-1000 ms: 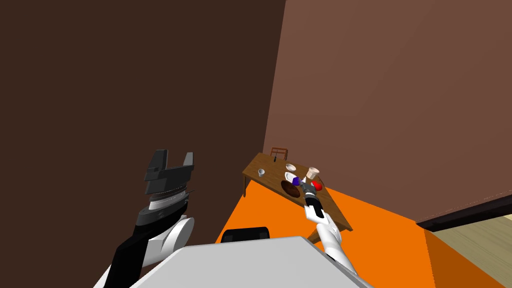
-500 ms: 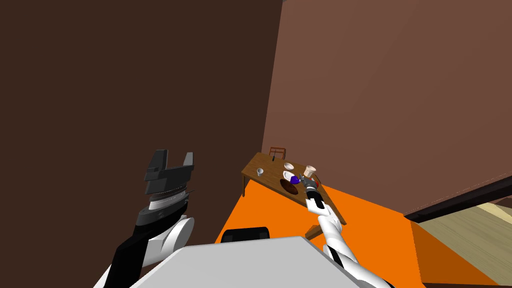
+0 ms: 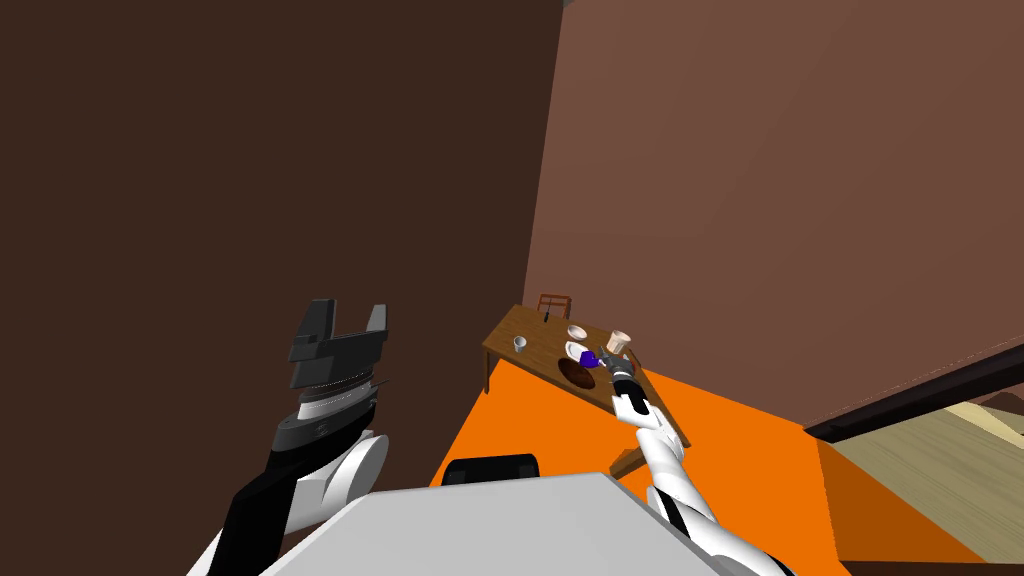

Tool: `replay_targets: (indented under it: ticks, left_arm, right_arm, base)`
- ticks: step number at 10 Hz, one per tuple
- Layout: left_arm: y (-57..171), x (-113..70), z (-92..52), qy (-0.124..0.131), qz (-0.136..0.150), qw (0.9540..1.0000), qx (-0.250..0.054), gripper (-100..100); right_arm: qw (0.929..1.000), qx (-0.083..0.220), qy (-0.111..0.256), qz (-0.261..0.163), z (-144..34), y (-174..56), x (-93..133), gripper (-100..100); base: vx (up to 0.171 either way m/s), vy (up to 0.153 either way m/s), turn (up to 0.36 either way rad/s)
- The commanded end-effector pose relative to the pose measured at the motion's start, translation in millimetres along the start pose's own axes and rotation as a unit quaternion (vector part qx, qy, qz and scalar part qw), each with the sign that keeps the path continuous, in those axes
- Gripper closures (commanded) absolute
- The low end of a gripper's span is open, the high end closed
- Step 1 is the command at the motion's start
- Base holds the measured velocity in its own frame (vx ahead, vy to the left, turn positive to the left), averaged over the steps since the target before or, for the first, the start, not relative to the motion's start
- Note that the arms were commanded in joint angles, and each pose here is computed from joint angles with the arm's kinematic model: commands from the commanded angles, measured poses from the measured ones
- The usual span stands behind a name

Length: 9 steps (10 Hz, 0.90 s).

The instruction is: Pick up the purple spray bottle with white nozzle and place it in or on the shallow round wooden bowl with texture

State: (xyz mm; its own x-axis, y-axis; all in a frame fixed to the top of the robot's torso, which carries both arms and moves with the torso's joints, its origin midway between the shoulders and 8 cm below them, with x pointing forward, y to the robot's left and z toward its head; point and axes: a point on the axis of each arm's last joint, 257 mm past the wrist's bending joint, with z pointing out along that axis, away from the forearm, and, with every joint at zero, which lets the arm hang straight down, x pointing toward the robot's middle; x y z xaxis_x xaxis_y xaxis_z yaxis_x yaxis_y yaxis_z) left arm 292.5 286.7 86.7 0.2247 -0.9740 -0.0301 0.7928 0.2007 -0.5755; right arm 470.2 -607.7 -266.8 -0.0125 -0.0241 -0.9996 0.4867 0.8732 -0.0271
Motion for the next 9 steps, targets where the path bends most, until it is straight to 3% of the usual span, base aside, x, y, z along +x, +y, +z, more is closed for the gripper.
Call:
replay_targets:
  ticks: [1,6,9]
  left_arm:
    - [0.0,0.0,0.0,0.0,0.0,1.0,0.0,0]
    - [0.0,0.0,0.0,0.0,0.0,1.0,0.0,0]
    - [0.0,0.0,0.0,0.0,0.0,1.0,0.0,0]
  right_arm:
    - [1.0,0.0,0.0,0.0,0.1,0.2,-0.1,-100]
    - [1.0,0.0,0.0,0.0,0.1,0.2,-0.1,-100]
    - [1.0,-0.001,0.0,-0.001,18.6,-0.5,-21.4,-100]
  base:
    - [0.0,0.0,0.0]
    - [0.002,0.0,0.006]
    - [-0.016,0.0,-0.032]
